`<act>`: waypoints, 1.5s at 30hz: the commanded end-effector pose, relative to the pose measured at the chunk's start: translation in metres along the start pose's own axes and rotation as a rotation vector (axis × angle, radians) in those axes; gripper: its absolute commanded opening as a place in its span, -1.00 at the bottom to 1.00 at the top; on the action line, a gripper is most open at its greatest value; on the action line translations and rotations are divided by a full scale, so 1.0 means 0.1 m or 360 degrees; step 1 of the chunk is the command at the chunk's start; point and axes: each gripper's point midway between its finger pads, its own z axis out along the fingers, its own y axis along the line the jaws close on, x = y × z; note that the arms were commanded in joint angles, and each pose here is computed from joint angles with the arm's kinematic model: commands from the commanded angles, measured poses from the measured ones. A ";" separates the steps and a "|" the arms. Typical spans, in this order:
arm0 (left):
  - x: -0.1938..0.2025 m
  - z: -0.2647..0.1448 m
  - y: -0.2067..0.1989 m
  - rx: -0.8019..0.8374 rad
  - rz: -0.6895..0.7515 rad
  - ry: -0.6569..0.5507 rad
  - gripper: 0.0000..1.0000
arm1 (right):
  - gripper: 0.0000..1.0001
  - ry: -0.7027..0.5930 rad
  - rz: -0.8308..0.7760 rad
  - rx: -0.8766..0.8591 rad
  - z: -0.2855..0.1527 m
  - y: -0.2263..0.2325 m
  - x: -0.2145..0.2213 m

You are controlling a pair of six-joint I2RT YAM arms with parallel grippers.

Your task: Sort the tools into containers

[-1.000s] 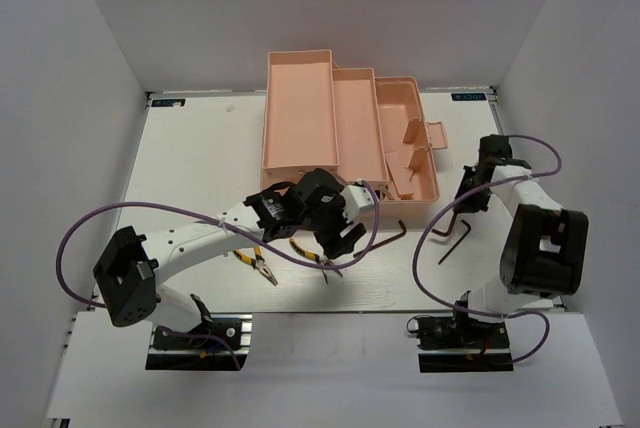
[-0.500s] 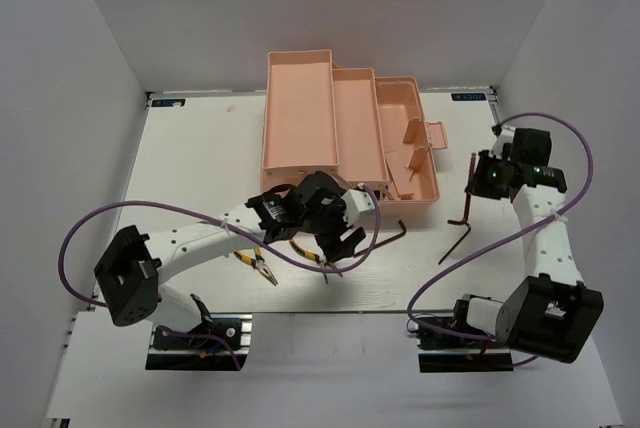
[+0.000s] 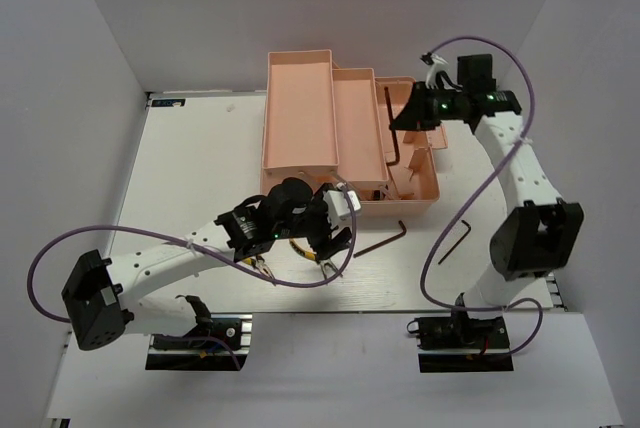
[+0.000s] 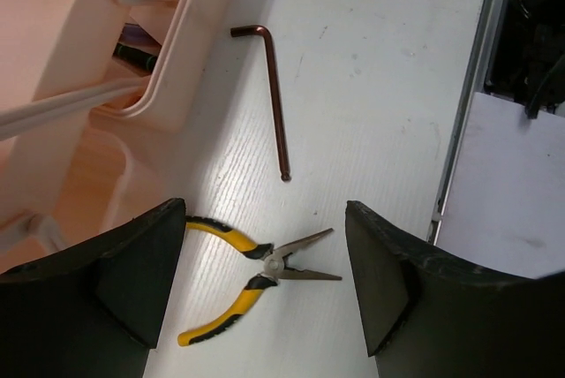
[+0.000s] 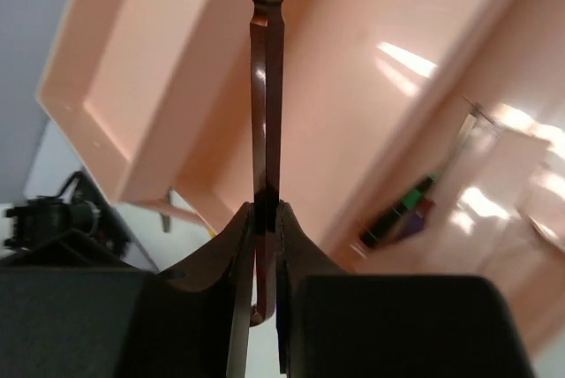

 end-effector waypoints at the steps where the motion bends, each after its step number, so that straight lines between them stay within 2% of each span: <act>1: 0.00 0.01 0.05 -0.0055 0.0039 -0.0024 0.66 | -1.00 -0.0046 0.0072 -0.0226 0.21 0.33 -0.31; 4: 0.07 0.06 0.06 -0.0048 0.0046 0.0012 0.64 | -1.00 -0.0033 0.0069 -0.0266 0.48 0.46 -0.40; 9: 0.13 0.10 0.07 -0.0059 0.0041 0.0044 0.57 | -1.00 0.0015 0.0110 -0.0108 0.80 0.25 -0.35; 12: 0.16 0.12 0.07 -0.0056 0.0038 0.0057 0.54 | -0.73 0.0092 0.0123 -0.0039 0.91 0.13 -0.20; 13: 0.15 0.13 0.06 -0.0042 0.0038 0.0055 0.51 | -0.54 0.0094 0.0111 -0.0031 0.91 0.13 -0.19; 16: 0.17 0.17 0.03 -0.0007 0.0019 0.0067 0.42 | -0.35 0.0107 0.0114 -0.0006 0.91 0.10 -0.16; 20: 0.17 0.22 0.01 0.0013 -0.0002 0.0080 0.28 | -0.22 0.0075 0.0077 0.0015 0.80 0.13 -0.20; 24: 0.21 0.26 -0.01 0.0033 -0.0029 0.0110 -0.07 | -0.12 0.0061 -0.0053 0.0073 0.57 0.16 -0.20; 25: 0.21 0.26 -0.01 0.0033 -0.0029 0.0110 -0.21 | -0.12 0.0076 -0.0070 0.0109 0.47 0.17 -0.11; 26: 0.20 0.28 0.00 0.0033 -0.0030 0.0112 -0.29 | -0.39 0.0028 -0.0189 0.0229 0.31 0.11 -0.15; 27: 0.25 0.31 -0.01 0.0037 -0.0050 0.0135 -0.41 | -0.76 -0.0034 -0.0225 0.0295 0.10 0.12 -0.04; 28: 0.22 0.33 -0.02 0.0053 -0.0050 0.0130 -0.43 | -1.00 -0.0078 -0.0256 0.0512 -0.03 -0.11 -0.04; 29: 0.29 0.38 -0.04 0.0076 -0.0058 0.0159 -0.43 | -1.00 -0.0027 -0.0233 0.0592 -0.04 -0.27 0.21; 30: 0.29 0.41 -0.03 0.0078 -0.0060 0.0167 -0.43 | -1.00 -0.0177 -0.0285 0.0697 -0.39 -0.21 0.12; 31: 0.27 0.44 -0.05 0.0094 -0.0078 0.0166 -0.43 | -1.00 -0.0151 -0.0356 0.0801 -0.42 -0.40 0.26; 33: 0.32 0.55 -0.04 0.0102 -0.0105 0.0218 -0.21 | -1.00 -0.0123 -0.0336 0.0901 -0.67 -0.47 0.47; 34: 0.33 0.59 -0.07 0.0119 -0.0104 0.0243 -0.07 | -1.00 0.0015 -0.0310 0.0934 -0.69 -0.58 0.77; 36: 0.29 0.67 -0.07 0.0115 -0.0113 0.0266 0.02 | -1.00 0.0026 -0.0279 0.0990 -0.88 -0.61 0.94; 37: 0.38 0.75 -0.13 0.0117 -0.0116 0.0329 0.06 | -0.85 0.0095 -0.0246 0.1022 -0.93 -0.73 1.14; 38: 0.39 0.79 -0.15 0.0117 -0.0109 0.0348 0.09 | -0.59 0.0158 -0.0219 0.1027 -0.92 -0.78 1.33; 40: 0.35 0.86 -0.12 0.0061 -0.0087 0.0385 0.09 | -0.37 0.0174 -0.0183 0.1055 -1.02 -0.85 1.54; 41: 0.43 0.95 -0.17 0.0064 -0.0072 0.0444 0.09 | -0.31 0.0219 -0.0145 0.1056 -1.01 -0.90 1.70; 42: 0.35 1.01 -0.16 0.0033 -0.0078 0.0439 0.09 | -0.31 0.0235 -0.0119 0.1039 -1.00 -0.90 1.81; 45: 0.45 1.19 -0.09 -0.0094 -0.0093 0.0552 0.09 | -0.34 0.0269 0.0044 0.1033 -1.00 -1.01 2.08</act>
